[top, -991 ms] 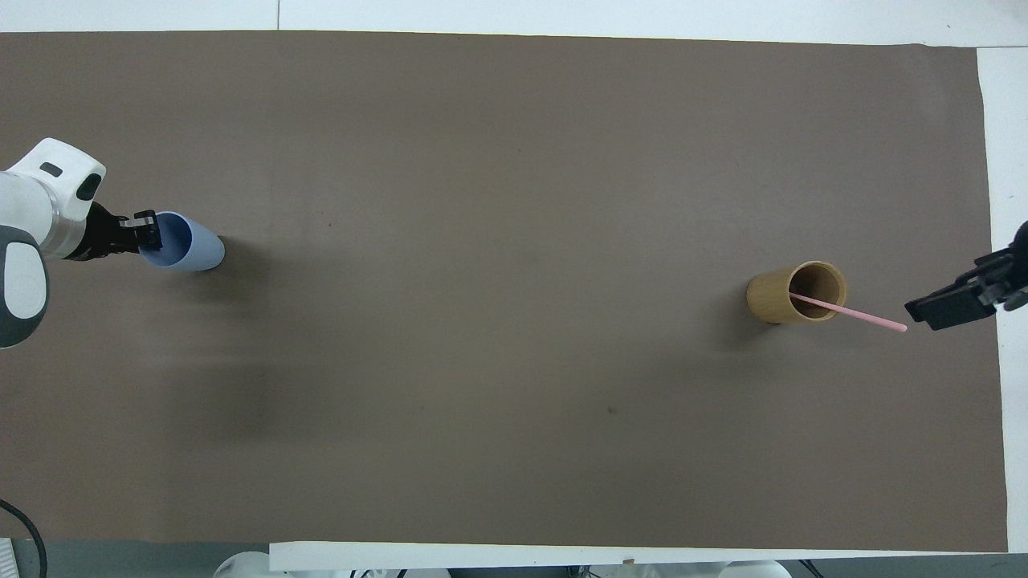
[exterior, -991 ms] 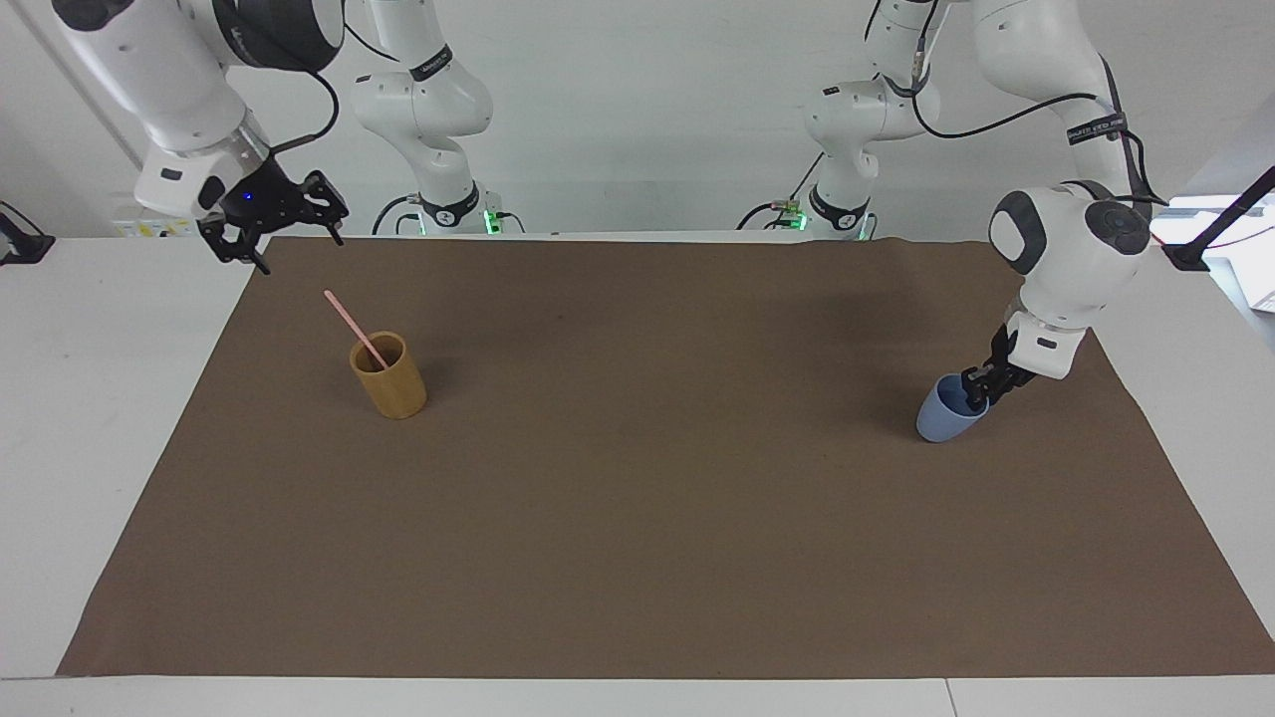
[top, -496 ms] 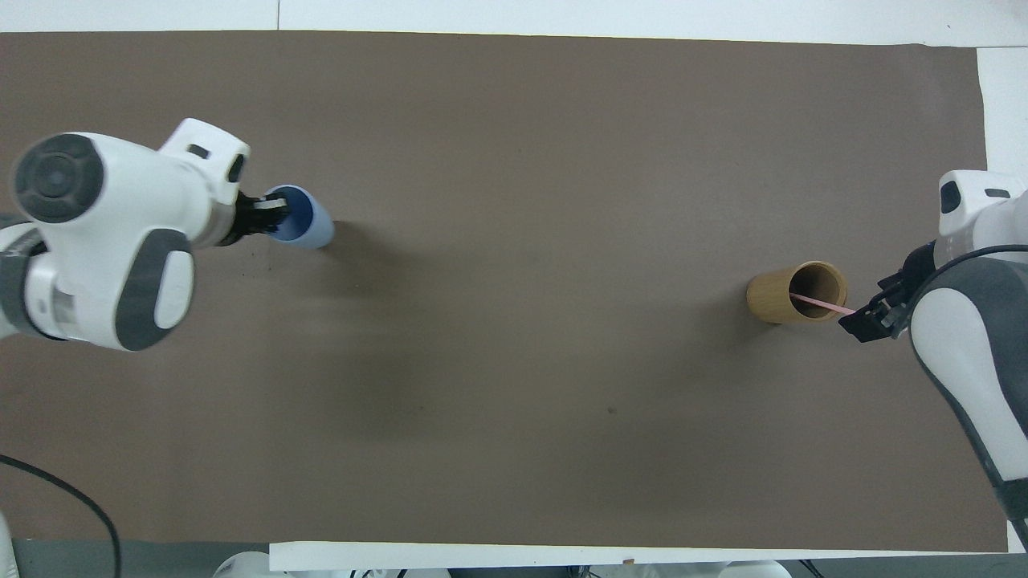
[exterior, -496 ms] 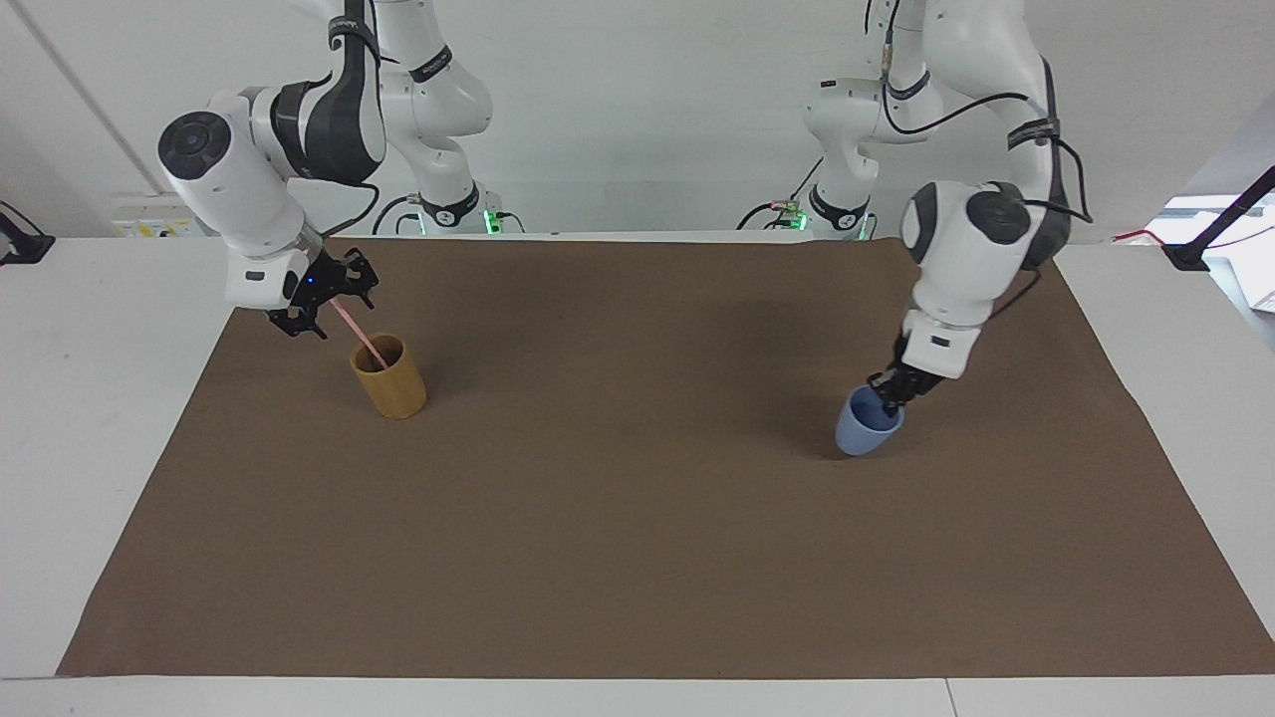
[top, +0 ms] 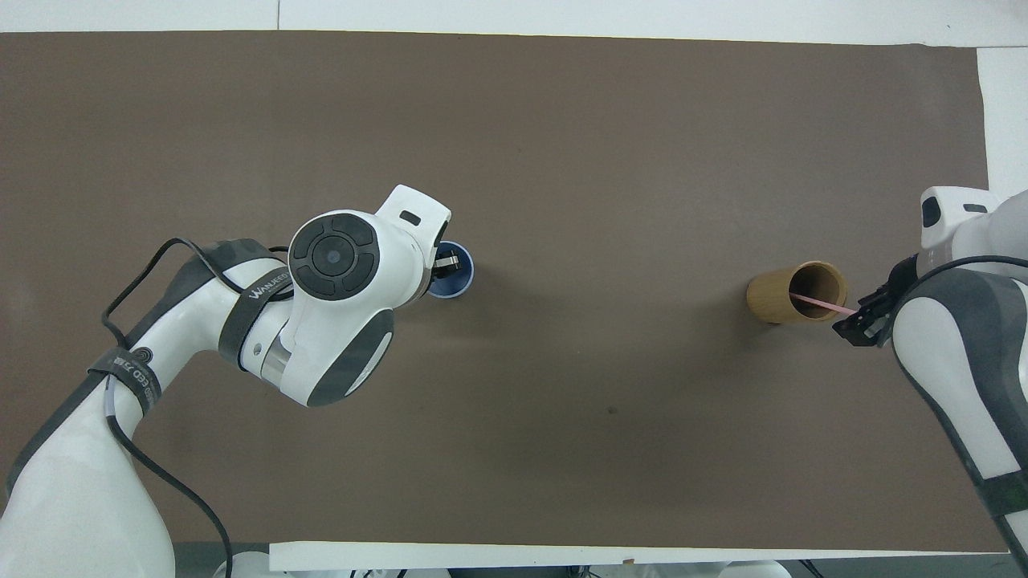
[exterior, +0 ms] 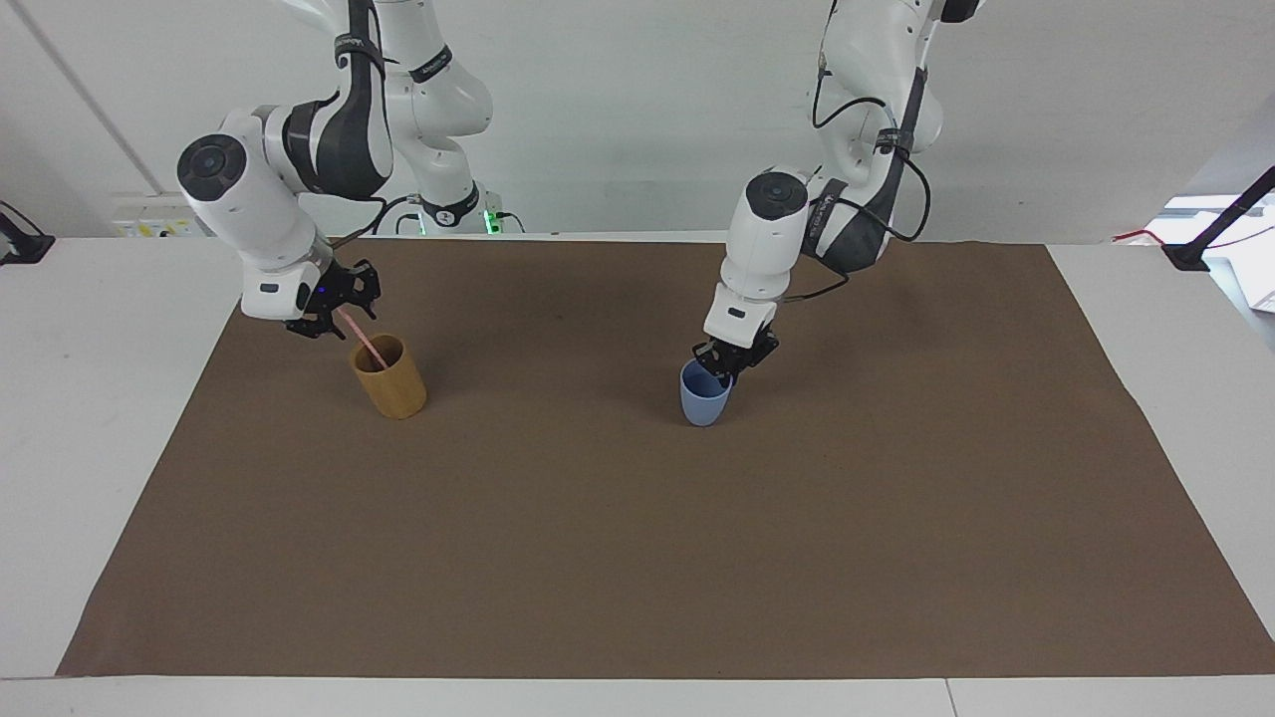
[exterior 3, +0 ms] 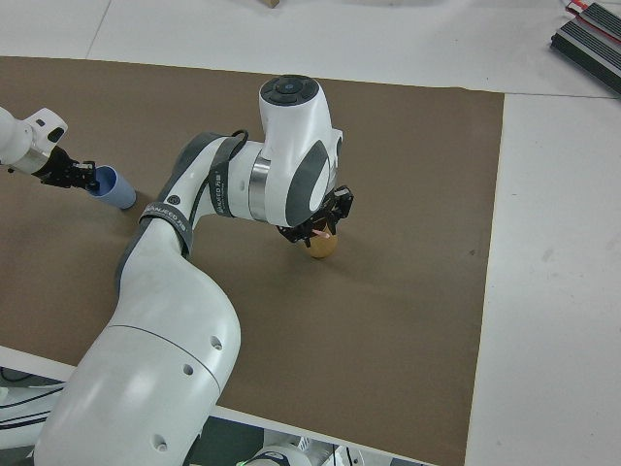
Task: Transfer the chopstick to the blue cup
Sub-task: 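Carry the blue cup to the table center, release, withdraw the left gripper, then lift the pink stick from the brown cup with the right gripper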
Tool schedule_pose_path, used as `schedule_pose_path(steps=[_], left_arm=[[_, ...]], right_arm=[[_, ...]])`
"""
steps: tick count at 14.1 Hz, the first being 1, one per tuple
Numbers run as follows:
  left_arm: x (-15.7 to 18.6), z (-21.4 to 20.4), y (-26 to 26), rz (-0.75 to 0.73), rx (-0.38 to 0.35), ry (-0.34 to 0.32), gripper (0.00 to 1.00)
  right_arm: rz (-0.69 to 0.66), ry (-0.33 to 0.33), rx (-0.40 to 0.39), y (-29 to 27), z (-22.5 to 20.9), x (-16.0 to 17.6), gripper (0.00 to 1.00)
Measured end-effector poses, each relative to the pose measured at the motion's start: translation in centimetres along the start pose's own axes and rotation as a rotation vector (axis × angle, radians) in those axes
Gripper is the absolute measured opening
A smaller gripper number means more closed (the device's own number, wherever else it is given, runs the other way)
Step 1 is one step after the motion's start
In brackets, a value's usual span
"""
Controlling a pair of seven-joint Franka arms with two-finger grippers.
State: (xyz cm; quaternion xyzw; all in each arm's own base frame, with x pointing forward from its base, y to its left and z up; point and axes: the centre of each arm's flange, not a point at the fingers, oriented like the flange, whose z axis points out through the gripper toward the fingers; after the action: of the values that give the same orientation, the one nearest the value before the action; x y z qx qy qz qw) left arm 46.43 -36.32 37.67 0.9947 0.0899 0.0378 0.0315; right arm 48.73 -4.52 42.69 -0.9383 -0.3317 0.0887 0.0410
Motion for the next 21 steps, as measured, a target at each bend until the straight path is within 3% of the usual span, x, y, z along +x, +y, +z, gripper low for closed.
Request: schedule_pose_path(steps=[1, 3, 4, 5, 6, 8, 10, 14, 18, 21], left_arm=[[0.3, -0.4, 0.1, -0.003, -0.007, 0.007, 0.41], [1.6, -2.6, 0.2, -0.017, -0.005, 0.011, 0.64], [2.4, -4.6, 0.2, -0.027, 0.015, -0.004, 0.75], [3.3, -7.1, -0.2, -0.042, 0.042, -0.024, 0.88], [4.6, -9.9, -1.4, -0.064, 0.074, -0.042, 0.99], [8.6, -14.7, -6.8, -0.061, 0.115, -0.059, 1.00], [13.5, -18.4, -16.3, -0.033, 0.113, -0.055, 1.00], [17.6, -21.9, -32.4, 0.062, 0.106, -0.061, 1.00], [17.8, -22.1, -33.6, 0.083, 0.105, -0.065, 1.00], [17.7, -22.1, -33.2, 0.092, 0.105, -0.065, 1.00]], right_arm=[[0.000, 0.000, 0.000, 0.0, 0.0, 0.0, 0.45], [0.000, 0.000, 0.000, 0.0, 0.0, 0.0, 0.32], [-0.001, 0.000, 0.000, 0.0, 0.0, 0.0, 0.30], [-0.001, 0.000, 0.000, 0.0, 0.0, 0.0, 0.19], [-0.002, 0.000, 0.000, 0.0, 0.0, 0.0, 0.19], [-0.003, 0.004, -0.004, 0.0, -0.2, 0.1, 0.08], [-0.008, 0.003, -0.006, 0.1, -1.5, 0.2, 0.08], [-0.020, -0.031, -0.002, -0.9, -10.8, -0.5, 0.08], [-0.046, -0.052, 0.028, -4.7, -19.9, -2.2, 0.08], [-0.024, -0.028, 0.100, -11.1, -21.3, 1.7, 0.08]])
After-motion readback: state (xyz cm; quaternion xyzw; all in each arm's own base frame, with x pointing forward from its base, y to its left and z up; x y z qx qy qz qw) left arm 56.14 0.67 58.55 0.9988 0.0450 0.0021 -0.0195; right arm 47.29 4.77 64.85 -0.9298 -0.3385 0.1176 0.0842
